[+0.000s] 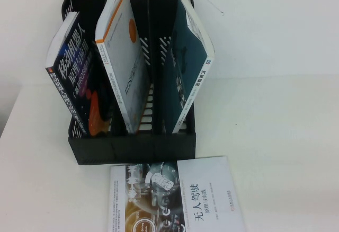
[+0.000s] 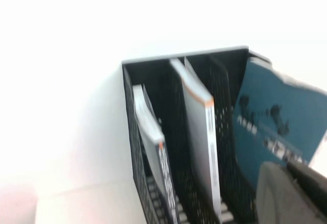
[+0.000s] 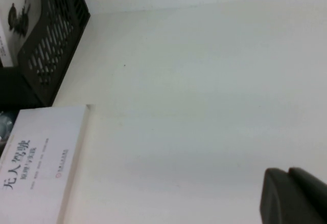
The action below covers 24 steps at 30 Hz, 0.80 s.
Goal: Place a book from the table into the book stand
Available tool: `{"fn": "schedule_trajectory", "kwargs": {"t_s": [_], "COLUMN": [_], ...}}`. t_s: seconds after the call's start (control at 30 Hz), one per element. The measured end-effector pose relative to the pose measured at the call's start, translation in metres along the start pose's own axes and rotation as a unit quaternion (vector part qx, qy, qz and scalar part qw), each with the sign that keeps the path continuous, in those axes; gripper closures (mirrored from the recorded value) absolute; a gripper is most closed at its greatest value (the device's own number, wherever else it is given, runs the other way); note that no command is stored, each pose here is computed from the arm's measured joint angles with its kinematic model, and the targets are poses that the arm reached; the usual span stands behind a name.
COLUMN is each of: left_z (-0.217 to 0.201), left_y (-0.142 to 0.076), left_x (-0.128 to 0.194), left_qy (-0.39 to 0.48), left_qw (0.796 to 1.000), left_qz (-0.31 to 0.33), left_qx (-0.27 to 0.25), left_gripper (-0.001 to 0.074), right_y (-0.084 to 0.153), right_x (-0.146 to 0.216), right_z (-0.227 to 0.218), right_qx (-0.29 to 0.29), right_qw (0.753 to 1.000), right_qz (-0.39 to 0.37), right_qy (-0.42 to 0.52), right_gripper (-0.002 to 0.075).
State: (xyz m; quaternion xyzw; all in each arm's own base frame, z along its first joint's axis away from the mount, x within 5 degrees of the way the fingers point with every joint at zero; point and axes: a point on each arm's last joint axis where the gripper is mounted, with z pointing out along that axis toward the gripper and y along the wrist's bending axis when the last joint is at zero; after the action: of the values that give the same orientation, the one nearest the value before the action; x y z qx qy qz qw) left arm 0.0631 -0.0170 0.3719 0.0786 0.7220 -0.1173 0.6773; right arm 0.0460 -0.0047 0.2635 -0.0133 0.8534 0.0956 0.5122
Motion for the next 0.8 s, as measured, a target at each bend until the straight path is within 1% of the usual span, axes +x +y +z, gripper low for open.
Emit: {"fn": "schedule_trajectory", "kwargs": {"t_s": [0.13, 0.33, 0.5, 0.8], "left_z": [-0.002, 0.004, 0.007, 0.007], "left_y": [0.002, 0.002, 0.002, 0.001], "left_x": [0.035, 0.065, 0.073, 0.068], "left_qy": [-0.011, -0.026, -0.034, -0.071], "left_qw": [1.000, 1.000, 0.999, 0.997], "left_qz": [0.001, 0.003, 0.003, 0.003], "left_qx": [0.005, 0.012, 0.015, 0.022], "left_gripper": [0.0734, 0.0734, 0.0734, 0.0734], "right_y": [0.001, 0.001, 0.001, 0.001], "right_x": [0.000, -0.001, 0.000, 0.000], "right_z": [0.000, 0.000, 0.000, 0.001], "right_qx": [-0.004, -0.006, -0.006, -0.006], "right_qw": [1.000, 1.000, 1.000, 1.000], "right_qz": [0.003, 0.004, 0.004, 0.004], "right_qy": [-0.004, -0.006, -0.005, -0.004], "right_gripper": [0.0727, 0.0727, 0.0727, 0.0727]}}
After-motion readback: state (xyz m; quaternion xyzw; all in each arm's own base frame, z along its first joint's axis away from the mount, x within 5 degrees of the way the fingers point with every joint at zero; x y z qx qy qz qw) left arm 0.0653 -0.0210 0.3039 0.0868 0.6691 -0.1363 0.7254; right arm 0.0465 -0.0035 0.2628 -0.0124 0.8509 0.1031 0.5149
